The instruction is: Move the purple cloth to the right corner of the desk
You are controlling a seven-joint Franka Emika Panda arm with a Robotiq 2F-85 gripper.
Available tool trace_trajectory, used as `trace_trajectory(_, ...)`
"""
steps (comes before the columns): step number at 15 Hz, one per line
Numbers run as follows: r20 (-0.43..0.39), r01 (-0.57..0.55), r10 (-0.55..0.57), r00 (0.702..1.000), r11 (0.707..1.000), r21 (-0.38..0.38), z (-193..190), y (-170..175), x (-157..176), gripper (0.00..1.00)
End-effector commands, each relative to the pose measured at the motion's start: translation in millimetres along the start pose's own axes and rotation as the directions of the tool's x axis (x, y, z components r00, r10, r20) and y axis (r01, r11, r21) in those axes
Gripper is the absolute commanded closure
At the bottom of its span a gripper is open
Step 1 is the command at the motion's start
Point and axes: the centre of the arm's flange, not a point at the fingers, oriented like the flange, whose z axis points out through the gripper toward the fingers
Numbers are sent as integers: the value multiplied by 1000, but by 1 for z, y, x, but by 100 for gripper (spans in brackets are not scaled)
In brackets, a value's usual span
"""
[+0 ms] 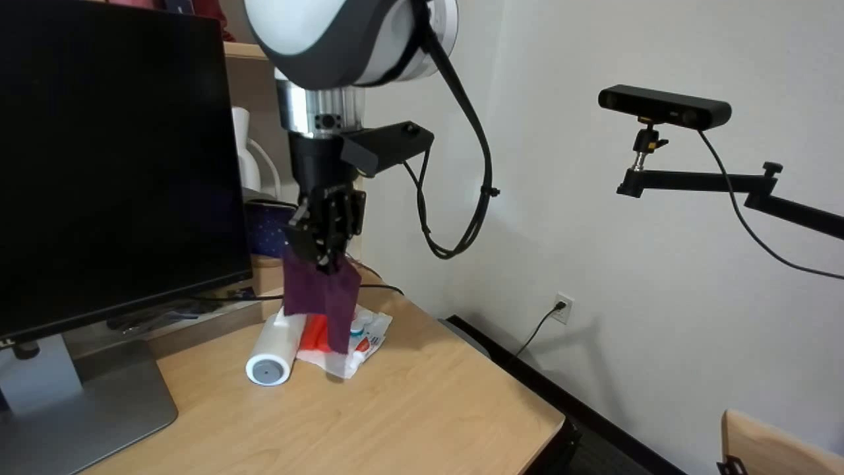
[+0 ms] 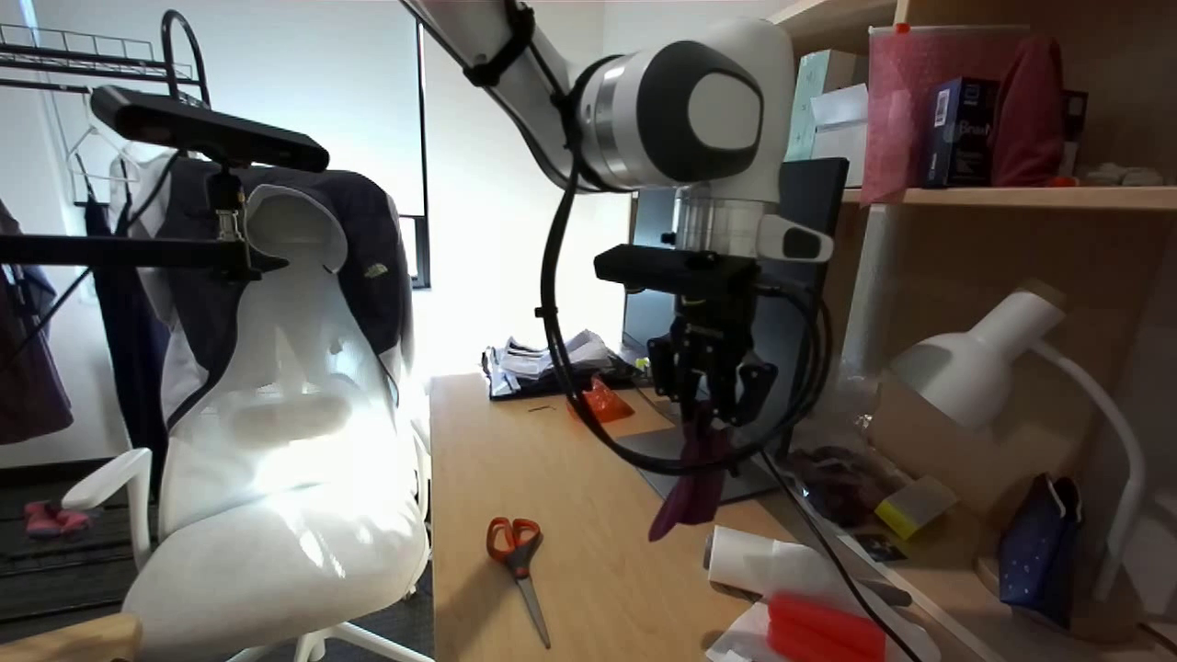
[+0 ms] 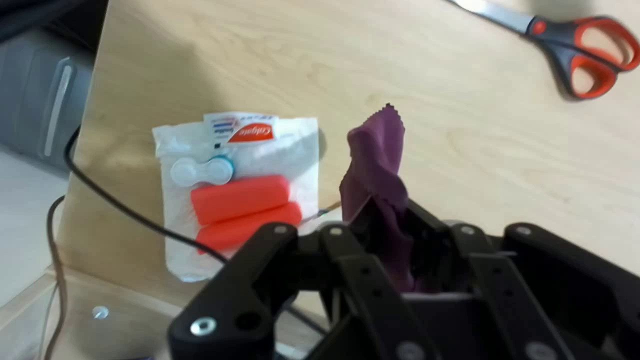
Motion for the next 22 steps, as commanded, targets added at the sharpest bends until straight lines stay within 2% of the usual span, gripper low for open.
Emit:
trace_trajectory(1,105,65,-65,992,998,3,11,-39,-41,91)
trace_trajectory(3,147,79,-80,986,997,7,23,-55,-56,91)
trace_trajectory(6,145,129,-133,980,991,37,43,-61,-69,91)
trace_trajectory(7,157,95,-97,983,995,20,40,-60,-50,89)
trace_trajectory(14,167,107,-109,980,994,23,46,-63,-57,91)
trace_trajectory(15,165,88,-91,982,996,20,46,-61,-59,91)
trace_trajectory(18,143,-57,56,988,998,2,41,-32,-90,91)
trace_trajectory(22,125,-243,237,964,970,33,50,15,-141,91)
